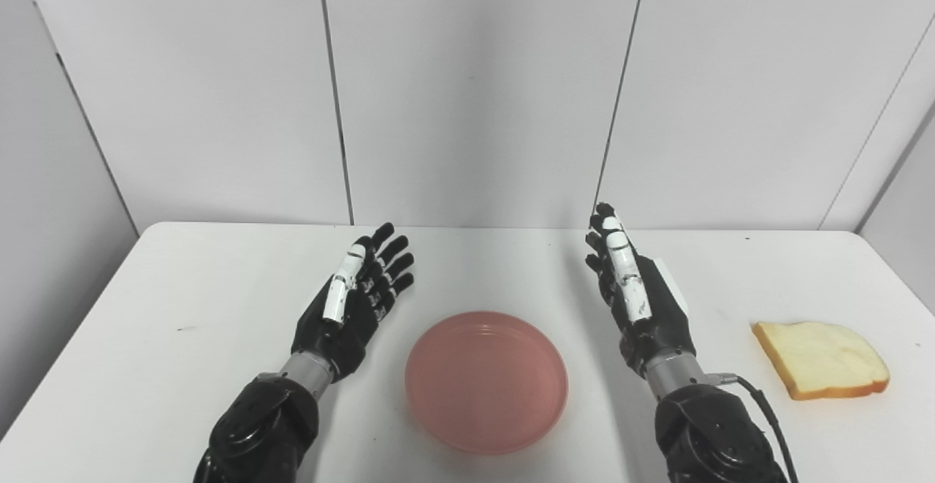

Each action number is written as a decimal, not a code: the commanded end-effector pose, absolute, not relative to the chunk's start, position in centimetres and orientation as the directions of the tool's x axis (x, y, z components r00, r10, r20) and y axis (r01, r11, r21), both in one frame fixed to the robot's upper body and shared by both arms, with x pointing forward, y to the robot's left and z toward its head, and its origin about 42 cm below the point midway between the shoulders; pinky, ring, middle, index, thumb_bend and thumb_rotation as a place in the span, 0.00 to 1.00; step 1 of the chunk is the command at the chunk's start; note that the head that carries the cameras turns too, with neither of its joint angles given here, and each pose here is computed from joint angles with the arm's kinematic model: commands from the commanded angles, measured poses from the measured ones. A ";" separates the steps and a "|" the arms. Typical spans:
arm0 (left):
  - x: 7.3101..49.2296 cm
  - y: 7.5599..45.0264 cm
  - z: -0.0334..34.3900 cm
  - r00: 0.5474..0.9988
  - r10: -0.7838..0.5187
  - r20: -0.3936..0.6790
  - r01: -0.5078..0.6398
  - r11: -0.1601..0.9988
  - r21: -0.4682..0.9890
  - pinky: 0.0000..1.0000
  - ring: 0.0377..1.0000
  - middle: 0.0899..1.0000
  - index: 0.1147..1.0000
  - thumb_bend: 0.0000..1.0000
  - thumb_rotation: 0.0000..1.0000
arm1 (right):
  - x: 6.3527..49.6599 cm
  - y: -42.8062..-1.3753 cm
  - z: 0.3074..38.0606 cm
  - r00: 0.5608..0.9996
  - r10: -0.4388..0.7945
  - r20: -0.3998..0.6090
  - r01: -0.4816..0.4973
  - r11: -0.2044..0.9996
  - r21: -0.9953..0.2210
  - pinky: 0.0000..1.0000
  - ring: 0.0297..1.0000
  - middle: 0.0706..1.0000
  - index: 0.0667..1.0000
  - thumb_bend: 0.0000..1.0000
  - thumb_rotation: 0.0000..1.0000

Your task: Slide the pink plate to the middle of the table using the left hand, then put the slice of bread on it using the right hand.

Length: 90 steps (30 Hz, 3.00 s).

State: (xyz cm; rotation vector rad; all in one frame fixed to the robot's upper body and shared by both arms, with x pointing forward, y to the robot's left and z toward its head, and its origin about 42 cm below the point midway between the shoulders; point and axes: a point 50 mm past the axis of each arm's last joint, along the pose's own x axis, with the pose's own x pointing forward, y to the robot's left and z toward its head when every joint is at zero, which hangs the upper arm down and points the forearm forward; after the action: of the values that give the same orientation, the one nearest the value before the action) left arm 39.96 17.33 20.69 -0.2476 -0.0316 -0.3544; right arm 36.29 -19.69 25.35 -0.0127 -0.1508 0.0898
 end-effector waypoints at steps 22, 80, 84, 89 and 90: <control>38.1 20.1 23.2 0.926 -0.312 0.211 0.337 0.937 -0.093 0.97 0.94 0.95 0.95 0.43 1.00 | 35.2 -29.3 37.1 0.909 0.294 0.297 0.045 0.639 -0.768 0.88 0.93 0.94 0.95 0.98 0.44; 38.0 23.7 23.2 0.912 -0.338 0.231 0.361 0.930 -0.065 0.98 0.95 0.95 0.93 0.43 1.00 | 36.5 -44.2 36.2 0.881 -0.189 -0.435 -0.453 -0.067 -0.889 0.93 1.00 1.00 1.00 1.00 0.18; 37.8 23.5 23.4 0.913 -0.339 0.228 0.362 0.930 -0.065 0.98 0.95 0.95 0.93 0.42 1.00 | 37.1 -44.7 35.7 0.883 -0.192 -0.428 -0.451 -0.091 -0.888 0.91 1.00 1.00 1.00 1.00 0.16; 37.9 23.5 23.4 0.911 -0.344 0.228 0.368 0.927 -0.068 0.99 0.94 0.94 0.93 0.42 1.00 | 38.1 -45.0 35.2 0.879 -0.202 -0.432 -0.453 -0.072 -0.889 0.87 1.00 1.00 1.00 1.00 0.21; 37.8 23.5 23.4 0.911 -0.345 0.228 0.368 0.927 -0.067 0.99 0.95 0.94 0.93 0.42 1.00 | 38.2 -45.0 35.2 0.879 -0.201 -0.432 -0.453 -0.070 -0.889 0.83 1.00 1.00 1.00 1.00 0.22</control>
State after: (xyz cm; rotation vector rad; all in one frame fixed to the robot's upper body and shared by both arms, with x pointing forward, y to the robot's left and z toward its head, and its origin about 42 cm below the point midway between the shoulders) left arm 37.43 23.50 21.22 -0.1276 -0.1338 -0.3437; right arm 37.53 -44.97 32.07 -1.5957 0.5992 0.2927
